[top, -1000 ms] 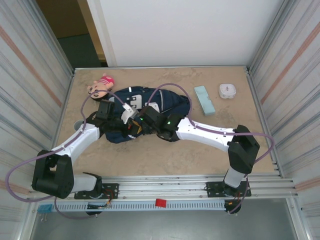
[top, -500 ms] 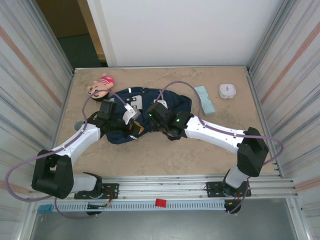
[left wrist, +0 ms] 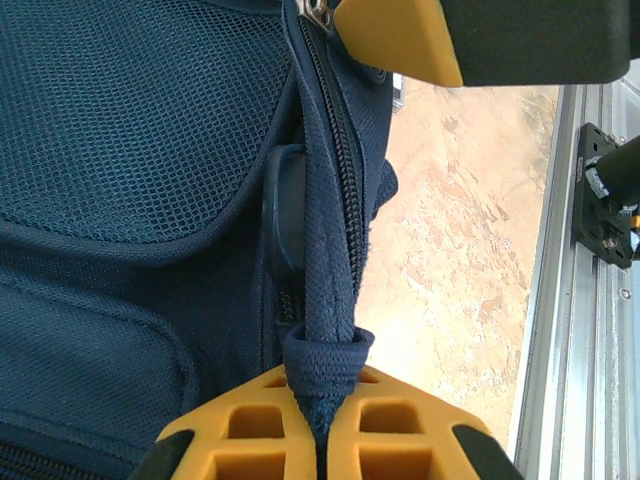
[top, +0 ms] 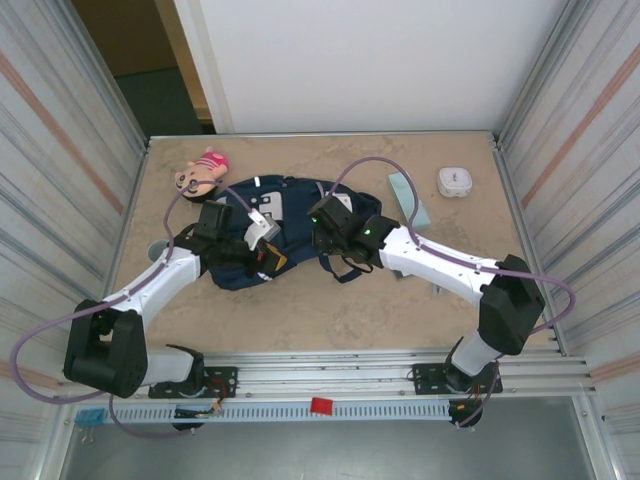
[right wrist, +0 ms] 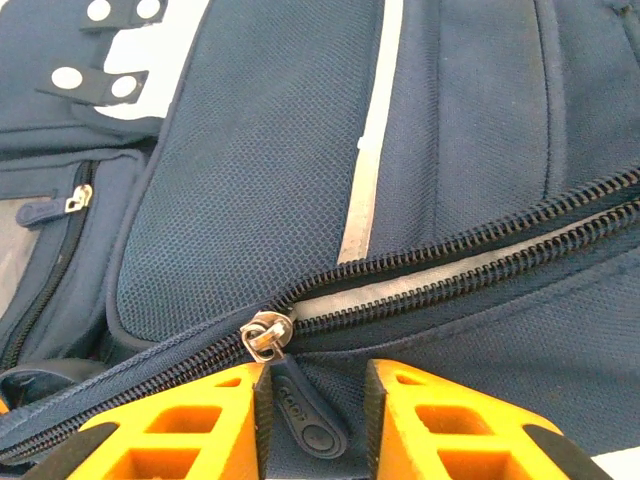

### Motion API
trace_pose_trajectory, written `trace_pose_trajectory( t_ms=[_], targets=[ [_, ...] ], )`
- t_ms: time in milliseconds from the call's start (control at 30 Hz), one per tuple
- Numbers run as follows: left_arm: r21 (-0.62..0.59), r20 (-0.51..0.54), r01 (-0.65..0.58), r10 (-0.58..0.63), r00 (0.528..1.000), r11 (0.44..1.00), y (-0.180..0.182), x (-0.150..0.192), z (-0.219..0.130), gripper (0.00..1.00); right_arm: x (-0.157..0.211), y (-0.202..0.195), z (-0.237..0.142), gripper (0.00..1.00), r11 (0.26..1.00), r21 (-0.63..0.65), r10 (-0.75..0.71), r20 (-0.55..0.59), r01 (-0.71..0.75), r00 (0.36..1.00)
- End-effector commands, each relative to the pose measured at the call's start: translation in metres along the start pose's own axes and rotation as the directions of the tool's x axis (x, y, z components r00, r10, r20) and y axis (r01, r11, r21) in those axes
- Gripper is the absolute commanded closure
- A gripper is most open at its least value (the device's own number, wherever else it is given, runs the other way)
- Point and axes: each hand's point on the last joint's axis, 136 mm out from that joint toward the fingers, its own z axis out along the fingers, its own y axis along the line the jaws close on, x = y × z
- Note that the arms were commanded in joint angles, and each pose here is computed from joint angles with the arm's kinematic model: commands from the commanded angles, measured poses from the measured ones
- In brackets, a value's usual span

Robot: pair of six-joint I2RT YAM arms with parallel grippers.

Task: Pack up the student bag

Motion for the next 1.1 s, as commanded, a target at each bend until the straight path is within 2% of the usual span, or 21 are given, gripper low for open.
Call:
trace_pose_trajectory(
  t_ms=[0, 67, 233, 300, 500, 667, 733, 767, 867, 900, 1000, 1067],
  targets=[
    [0.106, 0.096, -0.07, 0.06, 0.994, 0.992, -0.026, -0.027, -0.013, 1.0, 0.0, -0.009, 0.011, 0.66, 0.998, 0.054, -0.027, -0.005, 0.027, 1.0],
    [0.107, 0.096, -0.073, 0.063, 0.993, 0.992, -0.026, -0.027, -0.013, 1.0, 0.0, -0.005, 0.013, 0.67, 0.999, 0.041, -0.035, -0.008, 0.035, 0.999],
    [0.078, 0.089, -0.08, 0.073, 0.993, 0.994, -0.023, -0.026, -0.014, 1.0, 0.001, -0.022, 0.016, 0.86, 0.992, 0.114, -0.058, -0.029, 0.061, 0.998],
    [0.066, 0.081, -0.081, 0.076, 0.994, 0.994, -0.021, -0.024, -0.014, 1.0, 0.002, -0.038, 0.017, 0.9, 0.987, 0.149, -0.048, -0.043, 0.054, 0.998],
    [0.044, 0.069, -0.086, 0.083, 0.994, 0.995, -0.019, -0.021, -0.015, 1.0, -0.007, -0.093, 0.012, 0.93, 0.974, 0.226, 0.002, -0.048, 0.009, 0.999],
    [0.038, 0.065, -0.091, 0.088, 0.994, 0.995, -0.018, -0.02, -0.015, 1.0, -0.013, -0.118, 0.01, 0.92, 0.975, 0.222, 0.029, -0.061, -0.015, 0.998],
    [0.037, 0.065, -0.094, 0.091, 0.994, 0.995, -0.018, -0.02, -0.015, 1.0, -0.019, -0.113, 0.005, 0.89, 0.985, 0.174, 0.008, -0.055, 0.001, 0.998],
    [0.037, 0.066, -0.093, 0.091, 0.994, 0.995, -0.018, -0.021, -0.015, 1.0, -0.022, -0.103, 0.001, 0.84, 0.993, 0.12, -0.012, -0.048, 0.018, 0.999],
    [0.037, 0.068, -0.096, 0.093, 0.993, 0.995, -0.018, -0.021, -0.015, 1.0, -0.026, -0.063, -0.016, 0.63, 0.992, -0.067, -0.107, -0.013, 0.106, 0.994],
    [0.037, 0.068, -0.096, 0.094, 0.993, 0.995, -0.019, -0.021, -0.015, 1.0, -0.026, -0.049, -0.023, 0.59, 0.98, -0.121, -0.156, 0.006, 0.155, 0.988],
    [0.042, 0.074, -0.099, 0.096, 0.993, 0.994, -0.02, -0.022, -0.015, 1.0, -0.019, -0.013, -0.035, 0.52, 0.927, -0.247, -0.281, 0.035, 0.281, 0.959],
    [0.046, 0.075, -0.096, 0.093, 0.993, 0.994, -0.02, -0.021, -0.015, 1.0, -0.016, -0.002, -0.033, 0.48, 0.903, -0.275, -0.336, 0.032, 0.331, 0.941]
  ],
)
